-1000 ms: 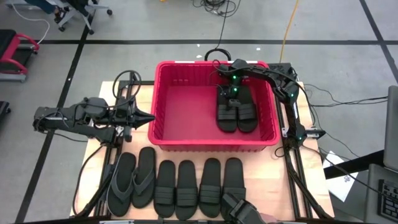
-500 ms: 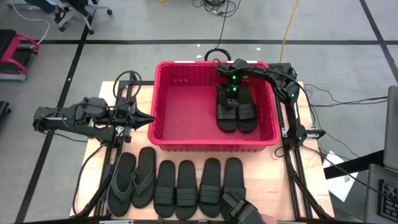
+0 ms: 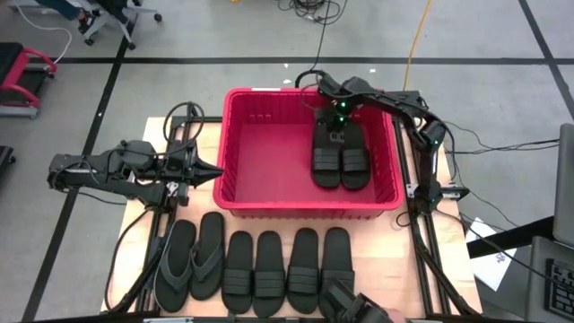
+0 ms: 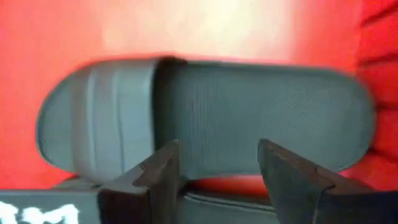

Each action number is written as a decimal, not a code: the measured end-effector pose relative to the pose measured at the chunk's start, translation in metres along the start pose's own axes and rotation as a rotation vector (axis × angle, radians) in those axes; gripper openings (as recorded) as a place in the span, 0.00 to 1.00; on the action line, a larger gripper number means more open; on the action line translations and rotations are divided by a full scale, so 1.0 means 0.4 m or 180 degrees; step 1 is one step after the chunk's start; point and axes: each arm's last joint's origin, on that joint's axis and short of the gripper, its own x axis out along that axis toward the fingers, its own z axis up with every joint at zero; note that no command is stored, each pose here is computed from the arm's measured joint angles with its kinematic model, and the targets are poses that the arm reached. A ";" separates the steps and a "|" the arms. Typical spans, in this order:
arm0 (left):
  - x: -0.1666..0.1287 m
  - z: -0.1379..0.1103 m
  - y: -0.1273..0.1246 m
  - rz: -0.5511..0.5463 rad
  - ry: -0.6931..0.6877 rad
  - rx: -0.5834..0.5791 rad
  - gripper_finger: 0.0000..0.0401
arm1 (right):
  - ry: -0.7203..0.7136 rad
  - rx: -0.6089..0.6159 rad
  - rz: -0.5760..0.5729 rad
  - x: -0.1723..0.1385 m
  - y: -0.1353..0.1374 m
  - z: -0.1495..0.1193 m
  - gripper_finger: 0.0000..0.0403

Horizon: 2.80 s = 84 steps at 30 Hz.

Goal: Pick and place slides into bin
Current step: Put the black slide into the red bin

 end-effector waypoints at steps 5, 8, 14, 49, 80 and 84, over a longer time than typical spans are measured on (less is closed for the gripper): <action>0.000 -0.001 -0.001 -0.0060 0.0019 0.0018 0.08 | -0.0483 0.0196 -0.0094 -0.093 0.039 0.022 0.47; 0.000 -0.001 -0.001 -0.0057 0.0017 0.0090 0.08 | -0.1200 0.0229 0.0124 -0.183 0.086 0.049 0.39; -0.005 0.001 -0.001 -0.0056 -0.0011 0.0203 0.08 | -0.2549 -0.0298 0.0276 -0.371 0.243 0.119 0.12; -0.103 -0.004 0.007 -0.0070 -0.0122 0.0492 0.08 | -0.4561 0.0135 0.0784 -0.386 0.750 -0.192 0.00; -0.075 0.028 0.020 0.0762 -0.0722 -0.0637 0.08 | -0.2888 -0.0835 0.2221 -0.340 0.817 -0.304 0.00; -0.061 0.025 0.019 0.0783 -0.0644 -0.0562 0.08 | -0.2866 -0.0681 0.2179 -0.326 0.859 -0.291 0.00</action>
